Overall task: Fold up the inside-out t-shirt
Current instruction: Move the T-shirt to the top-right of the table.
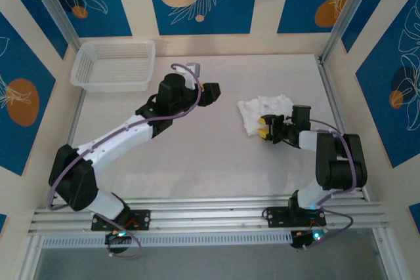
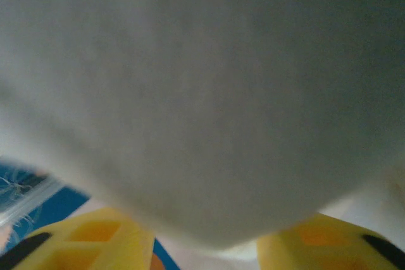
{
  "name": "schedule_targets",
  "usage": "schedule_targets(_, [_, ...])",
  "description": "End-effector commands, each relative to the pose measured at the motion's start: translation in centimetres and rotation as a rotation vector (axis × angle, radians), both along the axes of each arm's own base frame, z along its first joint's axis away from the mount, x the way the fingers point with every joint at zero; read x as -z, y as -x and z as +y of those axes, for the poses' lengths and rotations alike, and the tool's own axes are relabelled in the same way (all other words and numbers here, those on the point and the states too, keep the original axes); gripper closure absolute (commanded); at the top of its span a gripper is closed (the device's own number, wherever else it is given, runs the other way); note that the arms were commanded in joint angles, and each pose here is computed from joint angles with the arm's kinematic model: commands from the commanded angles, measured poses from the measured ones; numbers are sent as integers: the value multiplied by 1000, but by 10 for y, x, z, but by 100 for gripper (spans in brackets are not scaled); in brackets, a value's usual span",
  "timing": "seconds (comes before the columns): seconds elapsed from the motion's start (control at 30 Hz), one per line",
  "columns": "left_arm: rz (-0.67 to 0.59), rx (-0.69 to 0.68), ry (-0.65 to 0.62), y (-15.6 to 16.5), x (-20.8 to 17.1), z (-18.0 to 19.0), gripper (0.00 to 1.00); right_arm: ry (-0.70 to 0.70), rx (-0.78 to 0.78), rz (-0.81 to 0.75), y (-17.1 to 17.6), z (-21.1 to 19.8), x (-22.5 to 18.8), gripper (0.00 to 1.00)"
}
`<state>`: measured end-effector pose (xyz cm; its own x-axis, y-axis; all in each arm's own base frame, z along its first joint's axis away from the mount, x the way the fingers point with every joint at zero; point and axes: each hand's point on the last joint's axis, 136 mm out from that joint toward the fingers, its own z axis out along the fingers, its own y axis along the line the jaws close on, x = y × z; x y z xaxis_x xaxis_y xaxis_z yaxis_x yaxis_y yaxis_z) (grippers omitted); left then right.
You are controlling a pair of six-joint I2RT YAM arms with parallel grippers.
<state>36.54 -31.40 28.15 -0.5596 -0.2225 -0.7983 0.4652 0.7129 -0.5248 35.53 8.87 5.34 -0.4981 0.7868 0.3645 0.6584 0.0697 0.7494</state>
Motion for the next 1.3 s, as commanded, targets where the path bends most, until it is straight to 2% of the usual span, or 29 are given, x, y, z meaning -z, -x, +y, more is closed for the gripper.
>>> schedule_targets(0.0, [103, -54, -167, 8, 63, 26, 34, -26, 86, -10, -28, -9, -2, 61])
schedule_targets(0.1, [125, -97, -196, 10, 78, 40, 36, -5, 159, 38, -43, -26, 10, 72])
schedule_targets(0.17, [150, -114, -211, 10, 89, 48, 37, 37, 198, 46, -56, -39, 12, 73])
schedule_targets(0.27, [170, -129, -200, 9, 96, 57, 37, 111, 244, 76, -72, -62, 15, 74])
schedule_targets(0.47, [183, -162, -192, 6, 100, 71, 37, 103, 378, 110, -114, -99, 30, 76])
schedule_targets(0.67, [204, -174, -204, 13, 105, 82, 37, 176, 461, 109, -165, -147, 27, 76])
schedule_targets(0.83, [202, -200, -213, 19, 106, 94, 37, 131, 572, 96, -209, -174, 30, 75])
schedule_targets(0.97, [177, -237, -216, 22, 100, 107, 36, 168, 622, 70, -240, -195, 27, 74])
schedule_targets(1.03, [161, -246, -225, 23, 97, 112, 34, 189, 599, 49, -256, -202, 23, 72])
schedule_targets(1.13, [122, -274, -249, 23, 92, 122, 29, 233, 481, -39, -283, -197, 2, 66])
schedule_targets(1.2, [72, -302, -276, 22, 87, 131, 26, 294, 397, -71, -281, -189, -16, 56])
schedule_targets(1.27, [20, -335, -300, 25, 79, 142, 21, 385, 391, -128, -265, -187, -39, 43])
